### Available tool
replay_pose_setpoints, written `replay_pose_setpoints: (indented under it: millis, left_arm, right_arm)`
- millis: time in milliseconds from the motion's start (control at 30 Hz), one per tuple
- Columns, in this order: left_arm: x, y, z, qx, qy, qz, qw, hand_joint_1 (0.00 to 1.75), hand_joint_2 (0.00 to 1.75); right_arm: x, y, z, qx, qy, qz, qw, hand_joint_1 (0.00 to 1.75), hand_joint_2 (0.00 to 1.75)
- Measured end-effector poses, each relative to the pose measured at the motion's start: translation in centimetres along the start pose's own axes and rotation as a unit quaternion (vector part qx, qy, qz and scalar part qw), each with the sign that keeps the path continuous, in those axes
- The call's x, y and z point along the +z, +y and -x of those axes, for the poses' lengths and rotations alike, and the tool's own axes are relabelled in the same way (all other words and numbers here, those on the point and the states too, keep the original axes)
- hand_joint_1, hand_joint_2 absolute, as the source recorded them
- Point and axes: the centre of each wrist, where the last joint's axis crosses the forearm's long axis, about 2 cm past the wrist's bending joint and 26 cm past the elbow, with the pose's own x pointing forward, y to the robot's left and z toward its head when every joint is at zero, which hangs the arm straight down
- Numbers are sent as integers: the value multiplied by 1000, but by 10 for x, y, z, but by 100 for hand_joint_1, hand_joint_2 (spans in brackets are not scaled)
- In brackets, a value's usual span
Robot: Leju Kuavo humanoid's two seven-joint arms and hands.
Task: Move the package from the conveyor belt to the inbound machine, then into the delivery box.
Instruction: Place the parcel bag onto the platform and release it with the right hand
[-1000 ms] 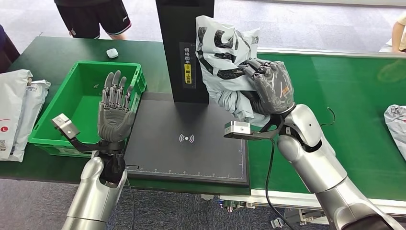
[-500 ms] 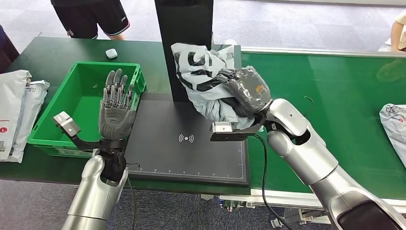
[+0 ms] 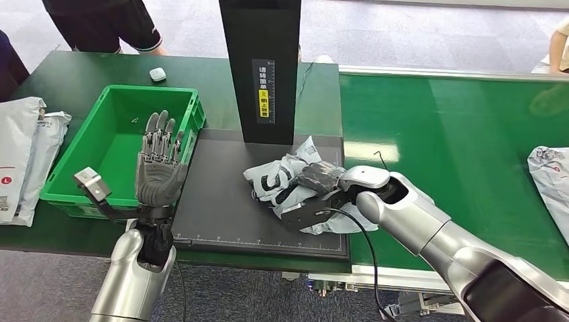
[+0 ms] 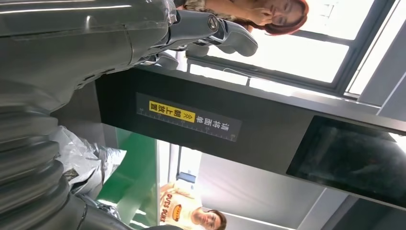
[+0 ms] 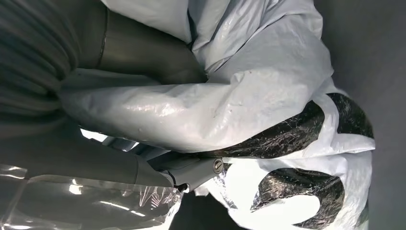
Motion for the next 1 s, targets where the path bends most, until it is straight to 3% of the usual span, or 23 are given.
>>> replay_pose_setpoints:
  millis: [233, 833, 867, 967, 1000]
  left_arm:
    - [-1, 0, 0, -3, 6, -4, 1000, 0, 175]
    - [-1, 0, -1, -3, 8, -4, 1000, 0, 175]
    - [-1, 0, -1, -3, 8, -4, 1000, 0, 175]
    - [-1, 0, -1, -3, 8, -4, 1000, 0, 175]
    - [-1, 0, -1, -2, 8, -4, 1000, 0, 175]
  right_arm:
    - [1, 1, 3, -10, 15, -44, 999, 175, 175]
    - [2, 6, 5, -2, 19, -57, 998, 175, 175]
    - [2, 6, 5, -2, 19, -56, 998, 165, 175]
    - [2, 6, 4, 3, 18, -39, 999, 34, 175]
    - [1, 7, 4, 9, 14, -21, 1000, 0, 175]
